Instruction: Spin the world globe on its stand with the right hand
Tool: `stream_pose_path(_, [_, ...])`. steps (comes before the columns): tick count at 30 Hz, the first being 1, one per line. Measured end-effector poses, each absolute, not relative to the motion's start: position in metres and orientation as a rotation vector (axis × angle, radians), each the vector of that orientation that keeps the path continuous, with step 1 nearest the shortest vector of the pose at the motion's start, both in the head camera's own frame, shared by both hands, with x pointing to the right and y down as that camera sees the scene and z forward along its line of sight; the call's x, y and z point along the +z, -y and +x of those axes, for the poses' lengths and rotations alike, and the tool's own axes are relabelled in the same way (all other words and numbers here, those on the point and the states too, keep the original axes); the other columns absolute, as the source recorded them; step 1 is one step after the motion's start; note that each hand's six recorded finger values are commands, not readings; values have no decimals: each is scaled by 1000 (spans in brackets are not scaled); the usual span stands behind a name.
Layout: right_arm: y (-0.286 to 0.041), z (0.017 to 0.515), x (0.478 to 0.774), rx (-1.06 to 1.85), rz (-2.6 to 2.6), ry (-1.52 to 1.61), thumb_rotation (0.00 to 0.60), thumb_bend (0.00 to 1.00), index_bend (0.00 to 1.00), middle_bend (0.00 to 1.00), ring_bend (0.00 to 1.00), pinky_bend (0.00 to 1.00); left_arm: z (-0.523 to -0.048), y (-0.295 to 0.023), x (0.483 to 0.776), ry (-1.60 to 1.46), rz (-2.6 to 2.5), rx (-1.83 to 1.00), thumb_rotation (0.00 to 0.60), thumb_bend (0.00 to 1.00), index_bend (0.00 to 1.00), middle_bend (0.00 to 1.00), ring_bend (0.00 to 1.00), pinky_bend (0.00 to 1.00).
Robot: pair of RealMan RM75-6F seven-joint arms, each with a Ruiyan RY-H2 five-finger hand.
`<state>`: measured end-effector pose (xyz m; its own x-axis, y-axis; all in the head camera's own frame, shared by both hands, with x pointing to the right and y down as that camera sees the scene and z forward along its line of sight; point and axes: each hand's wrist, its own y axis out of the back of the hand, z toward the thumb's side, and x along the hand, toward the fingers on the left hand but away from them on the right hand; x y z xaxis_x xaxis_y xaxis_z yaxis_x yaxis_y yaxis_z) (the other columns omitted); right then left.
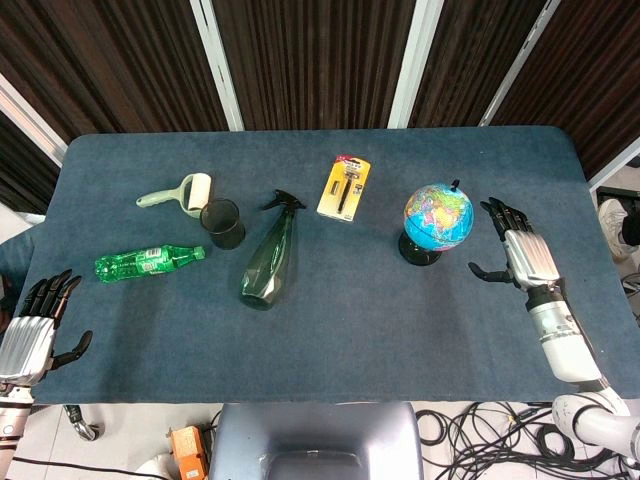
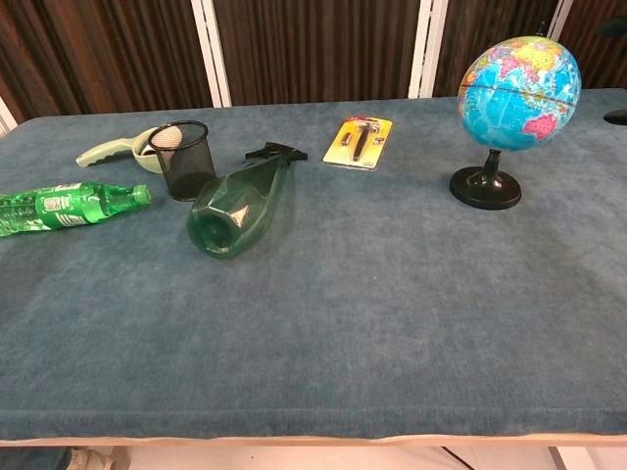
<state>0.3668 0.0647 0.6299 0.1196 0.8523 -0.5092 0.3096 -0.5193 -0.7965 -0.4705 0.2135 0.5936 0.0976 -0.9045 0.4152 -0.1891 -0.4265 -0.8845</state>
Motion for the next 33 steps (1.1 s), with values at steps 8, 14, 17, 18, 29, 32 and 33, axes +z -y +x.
stream_pose_path(8, [-64, 369, 630, 1404, -1884, 1126, 600, 171, 0, 0, 0, 0, -470, -215, 594, -1076, -1720, -1378, 600, 344, 0, 0, 0, 0])
stream_pose_path(14, [-60, 369, 630, 1394, -1882, 1149, 600, 153, 0, 0, 0, 0, -471, -215, 593, -1078, -1721, -1377, 600, 343, 0, 0, 0, 0])
stream_pose_path(17, [-56, 364, 629, 1361, -1905, 1200, 600, 138, 0, 0, 0, 0, -470, -215, 595, -1076, -1728, -1381, 600, 344, 0, 0, 0, 0])
stream_pose_path(18, [-53, 361, 628, 1341, -1915, 1229, 600, 137, 0, 0, 0, 0, -470, -215, 596, -1075, -1733, -1385, 600, 344, 0, 0, 0, 0])
stream_pose_path(29, [-30, 321, 638, 1181, -1974, 1381, 600, 135, 0, 0, 0, 0, -470, -212, 601, -1070, -1746, -1397, 600, 345, 0, 0, 0, 0])
stream_pose_path(32, [-29, 315, 642, 1185, -1972, 1368, 600, 135, 0, 0, 0, 0, -471, -211, 601, -1074, -1748, -1399, 600, 345, 0, 0, 0, 0])
stream_pose_path(33, [-29, 315, 643, 1189, -1970, 1366, 600, 135, 0, 0, 0, 0, -472, -211, 601, -1076, -1748, -1397, 600, 345, 0, 0, 0, 0])
